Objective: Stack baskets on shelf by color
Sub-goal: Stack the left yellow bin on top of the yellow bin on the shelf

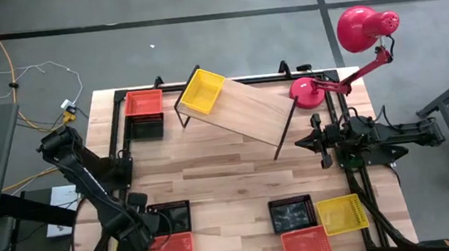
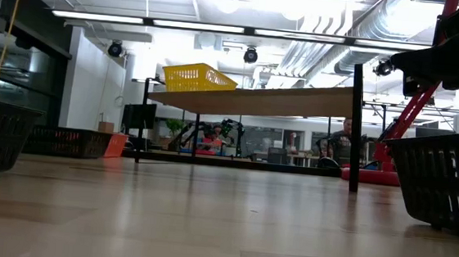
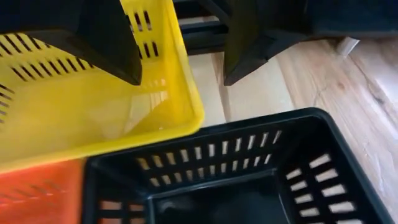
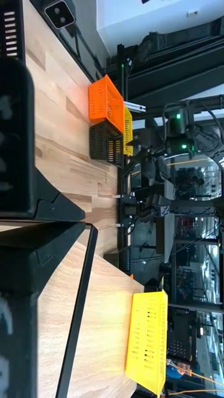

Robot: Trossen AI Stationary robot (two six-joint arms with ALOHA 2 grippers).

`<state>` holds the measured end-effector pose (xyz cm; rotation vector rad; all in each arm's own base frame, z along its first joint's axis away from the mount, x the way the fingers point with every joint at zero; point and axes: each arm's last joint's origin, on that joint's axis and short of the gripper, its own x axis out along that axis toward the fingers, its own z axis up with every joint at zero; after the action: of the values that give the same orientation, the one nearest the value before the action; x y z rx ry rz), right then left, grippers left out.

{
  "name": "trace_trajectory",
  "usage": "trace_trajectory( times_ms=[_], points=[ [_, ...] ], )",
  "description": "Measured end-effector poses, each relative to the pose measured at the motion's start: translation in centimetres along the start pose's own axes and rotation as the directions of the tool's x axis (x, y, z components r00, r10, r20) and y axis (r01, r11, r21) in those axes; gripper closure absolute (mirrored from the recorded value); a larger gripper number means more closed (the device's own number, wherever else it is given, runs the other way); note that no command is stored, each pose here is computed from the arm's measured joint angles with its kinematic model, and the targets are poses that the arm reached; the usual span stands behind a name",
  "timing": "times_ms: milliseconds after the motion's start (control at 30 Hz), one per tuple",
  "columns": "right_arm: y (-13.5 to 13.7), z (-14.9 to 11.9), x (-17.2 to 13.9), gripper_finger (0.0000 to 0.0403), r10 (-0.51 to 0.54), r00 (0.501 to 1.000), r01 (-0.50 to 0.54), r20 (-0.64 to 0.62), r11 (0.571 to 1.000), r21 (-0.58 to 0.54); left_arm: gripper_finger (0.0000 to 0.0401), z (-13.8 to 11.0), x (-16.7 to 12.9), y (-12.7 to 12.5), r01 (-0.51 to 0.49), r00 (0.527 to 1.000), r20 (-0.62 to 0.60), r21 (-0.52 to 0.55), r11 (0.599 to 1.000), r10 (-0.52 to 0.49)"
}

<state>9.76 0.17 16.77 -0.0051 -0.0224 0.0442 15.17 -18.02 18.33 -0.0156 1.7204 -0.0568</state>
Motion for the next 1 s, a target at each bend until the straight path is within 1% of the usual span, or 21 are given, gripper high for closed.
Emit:
trace_trajectory(
  times_ms=[167,267,367,533,567,700,767,900,1000],
  points=[
    [0.0,0.0,0.0,0.0402,-0.001,1.0,0.001,0.0,1.0,0.0,0.0193,-0.1,0.9,0.3,-0.002,1.0,-0.007,-0.016,1.0,0.002],
    [0.0,0.0,0.0,0.0402,0.0,1.0,0.0,0.0,1.0,0.0,0.0216,-0.1,1.1,0.3,0.011,1.0,0.005,-0.01,1.0,-0.011],
    [0.0,0.0,0.0,0.0402,0.0,1.0,0.0,-0.001,1.0,0.0,0.0265,0.1,1.1,0.2,0.023,1.0,0.016,-0.001,1.0,-0.023],
    [0.0,0.0,0.0,0.0402,0.0,1.0,0.0,0.0,1.0,0.0,0.038,0.0,1.1,0.2,0.025,1.0,0.014,-0.002,1.0,-0.025],
    [0.0,0.0,0.0,0.0402,-0.001,1.0,0.001,0.0,1.0,0.0,0.0389,0.0,1.0,0.2,0.03,0.999,0.016,-0.005,1.0,-0.03],
    [0.0,0.0,0.0,0.0402,-0.001,1.0,0.001,-0.001,1.0,0.0,0.0382,-0.2,0.2,0.5,0.057,0.998,0.036,-0.012,0.998,-0.056],
    [0.0,0.0,0.0,0.0402,-0.001,1.0,0.001,0.0,1.0,0.0,0.0391,-0.4,-0.6,0.9,0.082,0.995,0.058,-0.018,0.997,-0.08],
    [0.0,0.0,0.0,0.0402,-0.001,1.0,0.001,0.0,1.0,0.0,0.0396,-0.8,-2.4,2.1,0.143,0.984,0.113,-0.047,0.989,-0.137],
    [0.0,0.0,0.0,0.0402,0.0,1.0,0.0,0.0,1.0,0.0,0.0399,-1.2,-3.9,3.0,0.218,0.966,0.153,-0.057,0.974,-0.207]
  ],
)
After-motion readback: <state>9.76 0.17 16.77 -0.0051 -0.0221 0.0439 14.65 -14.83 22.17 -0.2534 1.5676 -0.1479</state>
